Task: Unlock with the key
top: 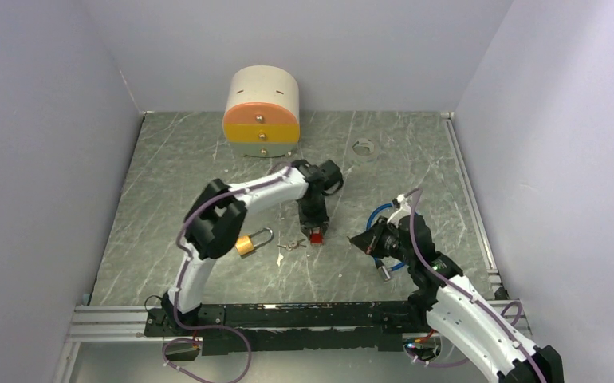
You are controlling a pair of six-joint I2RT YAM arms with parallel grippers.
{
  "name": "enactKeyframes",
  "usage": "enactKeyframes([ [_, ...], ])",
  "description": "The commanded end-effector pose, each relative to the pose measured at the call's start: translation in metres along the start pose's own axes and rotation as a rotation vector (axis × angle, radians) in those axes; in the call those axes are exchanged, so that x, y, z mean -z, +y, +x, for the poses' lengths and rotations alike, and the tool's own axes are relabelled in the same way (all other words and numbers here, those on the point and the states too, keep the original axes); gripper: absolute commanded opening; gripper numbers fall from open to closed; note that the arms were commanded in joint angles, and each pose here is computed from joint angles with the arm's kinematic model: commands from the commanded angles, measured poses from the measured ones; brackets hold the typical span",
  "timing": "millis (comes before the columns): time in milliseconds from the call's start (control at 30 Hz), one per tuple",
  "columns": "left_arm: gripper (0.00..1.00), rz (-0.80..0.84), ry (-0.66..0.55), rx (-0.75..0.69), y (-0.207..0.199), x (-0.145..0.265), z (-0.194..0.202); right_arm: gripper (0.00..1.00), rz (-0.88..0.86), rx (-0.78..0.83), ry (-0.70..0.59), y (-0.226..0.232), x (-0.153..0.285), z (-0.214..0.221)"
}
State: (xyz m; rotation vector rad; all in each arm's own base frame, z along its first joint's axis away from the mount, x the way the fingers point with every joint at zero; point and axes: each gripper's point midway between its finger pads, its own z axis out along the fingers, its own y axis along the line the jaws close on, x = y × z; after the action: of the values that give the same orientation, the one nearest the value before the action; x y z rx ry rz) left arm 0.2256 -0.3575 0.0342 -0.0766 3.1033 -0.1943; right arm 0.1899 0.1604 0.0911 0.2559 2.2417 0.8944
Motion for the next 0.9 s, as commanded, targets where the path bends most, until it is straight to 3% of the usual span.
enactKeyframes([
  [0,0.02,0.3,-0.012,0.158,-0.006,0.105,-0.03,0.0,-0.376,0.086,-0.043,0.089,0.016,-0.03],
  [167,0.03,0.445,0.01,0.38,0.025,0.17,-0.055,0.0,-0.493,0.104,-0.01,0.134,0.013,-0.04],
  [400,0.03,0.61,-0.02,0.471,0.058,0.236,-0.068,0.0,-0.591,0.194,0.018,0.204,0.001,-0.056],
  [567,0.03,0.684,0.045,0.468,0.061,0.254,-0.055,0.0,-0.661,0.216,-0.003,0.245,0.002,-0.065],
  [867,0.03,0.762,0.118,0.424,0.058,0.264,-0.036,0.0,-0.691,0.224,-0.027,0.258,-0.005,-0.071],
])
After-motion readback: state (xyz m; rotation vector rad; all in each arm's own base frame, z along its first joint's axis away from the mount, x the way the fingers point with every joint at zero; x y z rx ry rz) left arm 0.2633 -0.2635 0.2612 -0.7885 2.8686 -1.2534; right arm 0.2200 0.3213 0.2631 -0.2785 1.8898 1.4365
